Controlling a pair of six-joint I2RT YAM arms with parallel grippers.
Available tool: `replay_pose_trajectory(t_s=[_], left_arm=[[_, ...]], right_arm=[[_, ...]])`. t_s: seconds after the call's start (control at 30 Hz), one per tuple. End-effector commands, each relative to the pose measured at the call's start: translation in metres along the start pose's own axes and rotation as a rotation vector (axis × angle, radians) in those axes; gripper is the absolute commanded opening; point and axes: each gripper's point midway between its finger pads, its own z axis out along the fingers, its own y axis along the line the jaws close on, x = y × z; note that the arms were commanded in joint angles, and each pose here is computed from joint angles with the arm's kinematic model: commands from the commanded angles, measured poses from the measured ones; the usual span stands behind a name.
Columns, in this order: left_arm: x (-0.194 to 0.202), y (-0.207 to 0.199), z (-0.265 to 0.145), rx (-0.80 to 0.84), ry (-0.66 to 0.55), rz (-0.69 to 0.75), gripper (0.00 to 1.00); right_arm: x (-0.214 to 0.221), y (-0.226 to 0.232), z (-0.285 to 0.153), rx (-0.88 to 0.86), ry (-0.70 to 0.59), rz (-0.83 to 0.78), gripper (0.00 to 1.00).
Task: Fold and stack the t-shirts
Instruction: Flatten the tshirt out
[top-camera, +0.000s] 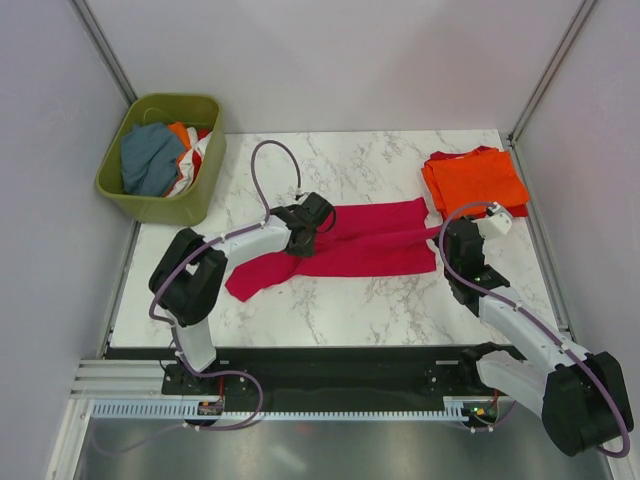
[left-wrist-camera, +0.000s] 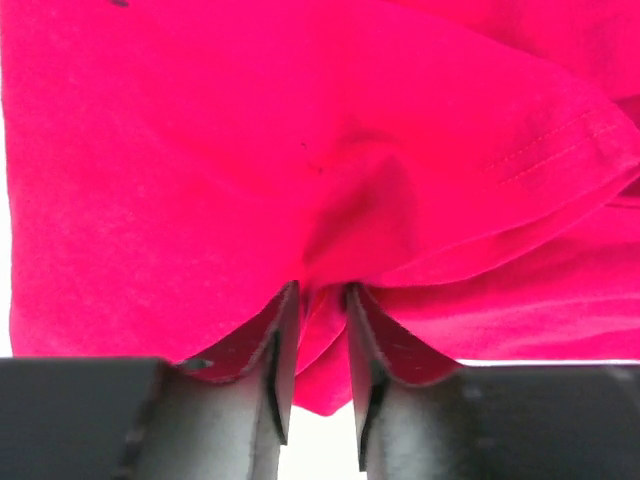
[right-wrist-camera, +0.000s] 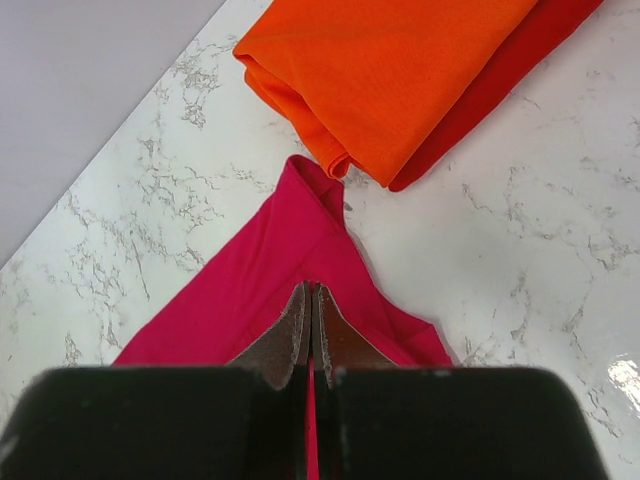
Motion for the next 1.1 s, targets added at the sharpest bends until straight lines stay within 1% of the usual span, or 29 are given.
replay_pose_trajectory(t_s=[0.0,0.03,0.07,0.1,0.2,0.23,0.3,0.33,0.37,0.4,0.43,0.5,0.53,0.6,0.67,0.7,0.73,0.77,0.8,0.83,0.87,0.93,0.97,1.0,1.07], left_arm=[[-0.012,-0.006,0.000,0.011,-0.016,0.005,0.31],[-0.012,-0.006,0.002,0.009,-0.013,0.004,0.26],[-0.013,-0.005,0.004,0.000,-0.010,-0.002,0.18],[-0.014,-0.001,0.004,-0.016,-0.008,-0.013,0.02],[-0.033,0.015,-0.005,-0.043,-0.051,-0.086,0.02],[-0.041,0.028,-0.006,-0.056,-0.058,-0.123,0.02],[-0.060,0.041,-0.021,-0.010,-0.093,-0.201,0.02],[-0.071,0.064,-0.022,-0.008,-0.103,-0.294,0.02],[-0.078,0.065,-0.025,0.067,-0.103,-0.352,0.02],[-0.092,0.097,-0.030,0.081,-0.131,-0.458,0.02],[-0.093,0.099,-0.031,0.154,-0.113,-0.537,0.02],[-0.106,0.124,-0.035,0.196,-0.149,-0.650,0.02],[-0.116,0.150,-0.038,0.204,-0.184,-0.735,0.02],[-0.127,0.168,-0.045,0.213,-0.220,-0.772,0.02],[-0.128,0.193,-0.053,0.178,-0.238,-0.817,0.02],[-0.126,0.201,-0.054,0.158,-0.245,-0.841,0.04],[-0.124,0.204,-0.055,0.140,-0.256,-0.861,0.09],[-0.118,0.204,-0.054,0.132,-0.254,-0.862,0.18],[-0.114,0.202,-0.050,0.133,-0.242,-0.863,0.34],[-0.109,0.200,-0.048,0.131,-0.228,-0.856,0.38],[-0.100,0.199,-0.042,0.119,-0.205,-0.854,0.44],[-0.093,0.191,-0.042,0.118,-0.195,-0.831,0.45],[-0.088,0.191,-0.041,0.088,-0.197,-0.812,0.48],[-0.087,0.180,-0.048,0.090,-0.209,-0.774,0.49],[-0.081,0.174,-0.054,0.063,-0.220,-0.722,0.49]], right_arm=[[-0.019,0.010,0.000,-0.008,-0.053,0.029,0.00],[-0.019,0.010,0.000,-0.007,-0.052,0.028,0.00],[-0.019,0.010,0.000,-0.007,-0.052,0.027,0.00],[-0.020,0.010,-0.001,-0.007,-0.054,0.025,0.00],[-0.023,0.007,-0.001,0.012,-0.065,0.022,0.00],[-0.024,0.005,-0.001,0.022,-0.069,0.017,0.00],[-0.030,-0.003,-0.002,0.062,-0.088,0.014,0.00],[-0.033,-0.005,-0.003,0.070,-0.097,0.018,0.00],[-0.036,-0.011,-0.004,0.094,-0.103,0.014,0.00],[-0.040,-0.016,-0.005,0.115,-0.111,0.010,0.00],[-0.046,-0.026,-0.008,0.153,-0.128,0.007,0.00],[-0.059,-0.035,-0.013,0.184,-0.160,0.013,0.00],[-0.074,-0.040,-0.019,0.200,-0.204,0.025,0.00],[-0.086,-0.047,-0.028,0.215,-0.233,0.025,0.00],[-0.101,-0.056,-0.039,0.234,-0.284,0.046,0.00],[-0.108,-0.057,-0.046,0.228,-0.308,0.066,0.00],[-0.111,-0.059,-0.049,0.234,-0.322,0.077,0.00],[-0.115,-0.063,-0.052,0.245,-0.342,0.097,0.00],[-0.113,-0.067,-0.054,0.244,-0.349,0.111,0.00],[-0.118,-0.066,-0.059,0.228,-0.368,0.138,0.00],[-0.119,-0.066,-0.061,0.218,-0.378,0.162,0.00],[-0.119,-0.068,-0.066,0.198,-0.390,0.185,0.00],[-0.120,-0.066,-0.067,0.186,-0.394,0.192,0.00],[-0.120,-0.066,-0.068,0.179,-0.397,0.197,0.00],[-0.122,-0.065,-0.069,0.172,-0.398,0.200,0.00]])
